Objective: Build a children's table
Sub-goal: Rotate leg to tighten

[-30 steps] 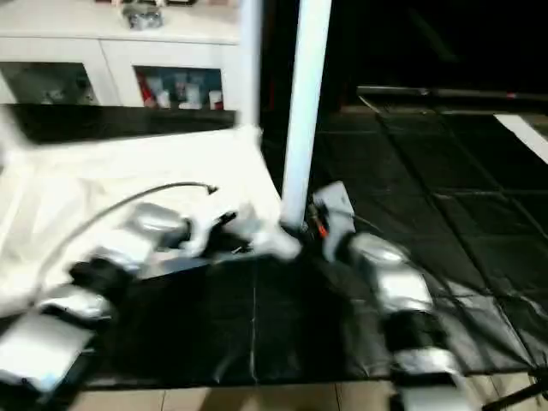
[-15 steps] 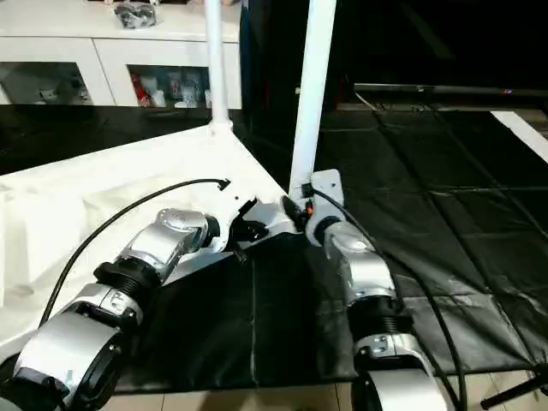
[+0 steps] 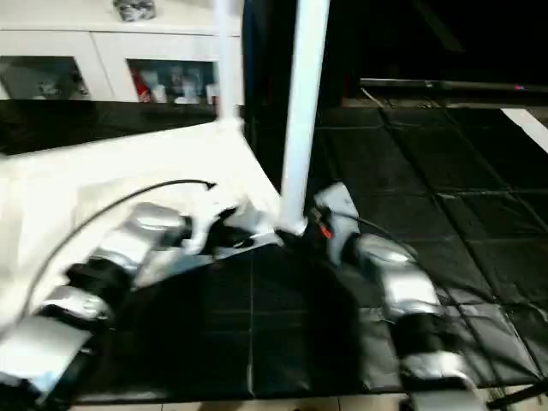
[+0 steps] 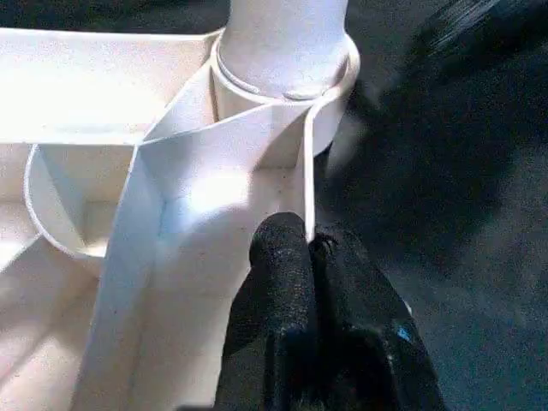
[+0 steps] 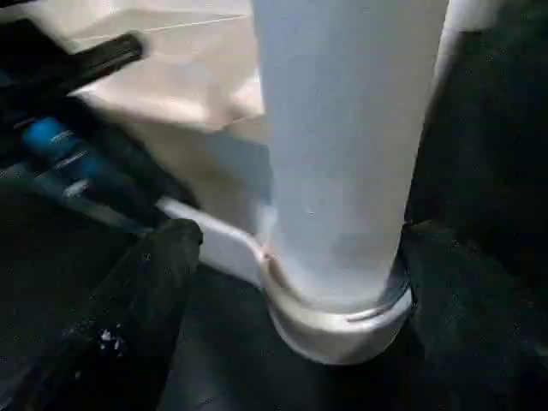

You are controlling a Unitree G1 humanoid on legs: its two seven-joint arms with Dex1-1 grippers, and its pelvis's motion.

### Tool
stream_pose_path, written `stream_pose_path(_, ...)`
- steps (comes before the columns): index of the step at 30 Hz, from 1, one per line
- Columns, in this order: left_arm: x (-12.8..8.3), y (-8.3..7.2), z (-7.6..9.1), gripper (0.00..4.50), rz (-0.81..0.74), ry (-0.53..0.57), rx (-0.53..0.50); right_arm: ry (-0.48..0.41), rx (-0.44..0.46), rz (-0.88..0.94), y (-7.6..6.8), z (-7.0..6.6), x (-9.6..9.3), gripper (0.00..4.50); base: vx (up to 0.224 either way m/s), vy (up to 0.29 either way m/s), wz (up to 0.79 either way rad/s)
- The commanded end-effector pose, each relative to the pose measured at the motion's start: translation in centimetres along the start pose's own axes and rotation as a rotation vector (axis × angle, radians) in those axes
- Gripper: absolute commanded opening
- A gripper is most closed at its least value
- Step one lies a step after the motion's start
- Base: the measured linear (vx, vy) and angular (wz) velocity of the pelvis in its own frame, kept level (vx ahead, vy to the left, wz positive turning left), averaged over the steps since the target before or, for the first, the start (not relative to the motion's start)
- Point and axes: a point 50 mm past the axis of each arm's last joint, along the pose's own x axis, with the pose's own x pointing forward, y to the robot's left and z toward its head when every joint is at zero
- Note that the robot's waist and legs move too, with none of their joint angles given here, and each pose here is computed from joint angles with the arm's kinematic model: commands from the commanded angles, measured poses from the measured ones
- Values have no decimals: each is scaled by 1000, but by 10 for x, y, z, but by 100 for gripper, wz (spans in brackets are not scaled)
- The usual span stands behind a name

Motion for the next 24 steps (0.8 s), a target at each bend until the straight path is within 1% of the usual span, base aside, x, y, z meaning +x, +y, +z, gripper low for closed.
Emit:
stream_pose_path(1, 1, -7, -6, 0, -88, 45, 36, 8, -52, 114, 4, 5, -7, 397, 0, 0, 0)
stream_pose_path(3, -2, -7, -7, 0, -109, 55, 53, 29, -74, 137, 3, 4, -12, 397, 0, 0, 0)
stream_pose_path(4, -6, -9, -9, 0, -155, 70, 80, 52, -104, 171, 0, 4, -20, 397, 0, 0, 0)
stream_pose_path(6, -8, -9, -9, 0, -175, 75, 93, 55, -112, 182, -1, 5, -22, 397, 0, 0, 0)
stream_pose_path(8, -14, -13, -10, 0, -261, 88, 133, 47, -119, 245, -1, 10, -28, 397, 0, 0, 0)
stream_pose_path(12, -18, -18, -8, 0, -347, 84, 169, 25, -131, 307, 2, 15, -26, 397, 0, 0, 0)
stream_pose_path(15, -18, -19, -8, 0, -360, 84, 180, 29, -137, 329, 3, 15, -24, 397, 0, 0, 0)
stream_pose_path(16, -18, -19, -7, 0, -365, 87, 190, 33, -143, 354, 6, 15, -20, 397, 0, 0, 0)
stream_pose_path(18, -17, -19, -6, 0, -363, 90, 198, 35, -151, 366, 7, 15, -18, 397, 0, 0, 0)
stream_pose_path(19, -14, -18, -5, 0, -334, 92, 209, 45, -176, 370, 8, 14, -14, 397, 0, 0, 0)
stream_pose_path(21, -13, -16, -5, 0, -312, 93, 214, 52, -192, 367, 8, 14, -14, 397, 0, 0, 0)
stream_pose_path(24, -7, -5, -2, 0, -160, 110, 252, 98, -203, 368, 5, 11, -20, 397, 0, 0, 0)
